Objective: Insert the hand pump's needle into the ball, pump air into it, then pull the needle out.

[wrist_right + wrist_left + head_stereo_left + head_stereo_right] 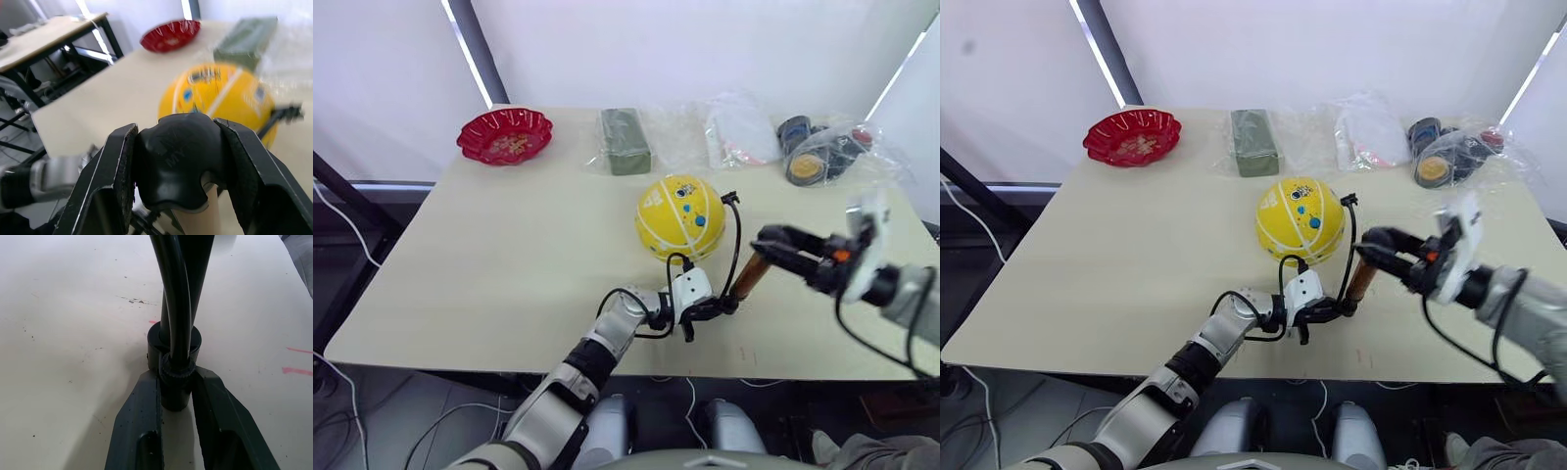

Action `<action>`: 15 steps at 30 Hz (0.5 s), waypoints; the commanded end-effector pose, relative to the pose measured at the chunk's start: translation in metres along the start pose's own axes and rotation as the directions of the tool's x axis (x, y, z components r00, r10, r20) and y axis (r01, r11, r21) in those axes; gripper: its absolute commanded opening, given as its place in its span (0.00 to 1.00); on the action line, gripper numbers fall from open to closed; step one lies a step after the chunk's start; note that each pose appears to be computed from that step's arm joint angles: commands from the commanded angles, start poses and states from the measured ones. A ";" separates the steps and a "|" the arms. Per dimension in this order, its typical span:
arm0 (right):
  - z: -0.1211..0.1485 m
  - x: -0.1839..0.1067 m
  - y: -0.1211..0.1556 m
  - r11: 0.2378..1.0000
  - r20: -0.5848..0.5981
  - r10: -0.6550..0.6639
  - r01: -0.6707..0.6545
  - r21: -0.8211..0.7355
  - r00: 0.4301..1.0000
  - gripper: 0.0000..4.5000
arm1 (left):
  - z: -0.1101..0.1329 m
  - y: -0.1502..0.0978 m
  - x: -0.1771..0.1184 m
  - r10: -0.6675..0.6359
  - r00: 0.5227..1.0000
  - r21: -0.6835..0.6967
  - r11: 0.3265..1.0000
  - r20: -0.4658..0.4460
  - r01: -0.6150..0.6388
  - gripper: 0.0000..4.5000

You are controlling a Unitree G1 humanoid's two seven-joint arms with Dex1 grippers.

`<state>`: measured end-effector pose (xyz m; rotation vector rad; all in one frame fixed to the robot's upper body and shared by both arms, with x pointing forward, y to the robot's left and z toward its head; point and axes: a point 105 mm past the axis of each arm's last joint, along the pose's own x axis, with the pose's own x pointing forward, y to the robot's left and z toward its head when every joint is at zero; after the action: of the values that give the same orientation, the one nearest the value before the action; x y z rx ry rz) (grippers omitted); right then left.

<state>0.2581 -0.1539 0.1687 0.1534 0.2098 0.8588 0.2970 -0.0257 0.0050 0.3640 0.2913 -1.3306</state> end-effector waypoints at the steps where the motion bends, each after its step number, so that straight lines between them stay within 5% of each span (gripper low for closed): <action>1: -0.074 0.007 -0.012 0.995 -0.175 -0.036 0.051 0.081 0.984 0.43 | -0.039 -0.013 -0.005 -0.034 0.992 -0.086 0.996 -0.122 0.024 0.08; 4: -0.086 0.009 -0.015 0.995 -0.156 -0.043 0.056 0.084 0.987 0.43 | -0.039 -0.012 -0.006 -0.032 0.992 -0.086 0.996 -0.125 0.021 0.08; 7: -0.060 0.008 -0.012 0.999 -0.075 -0.028 0.031 0.040 0.997 0.43 | -0.040 -0.011 -0.008 -0.029 0.991 -0.085 0.996 -0.128 0.018 0.08; 15: 0.065 -0.015 0.012 0.981 0.135 0.036 -0.010 -0.192 0.990 0.43 | -0.040 -0.013 -0.008 -0.039 0.991 -0.084 0.996 -0.128 0.029 0.08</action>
<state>0.2597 -0.1537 0.1920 0.0956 0.1408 0.9012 0.2946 -0.0248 0.0072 0.3653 0.2855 -1.3359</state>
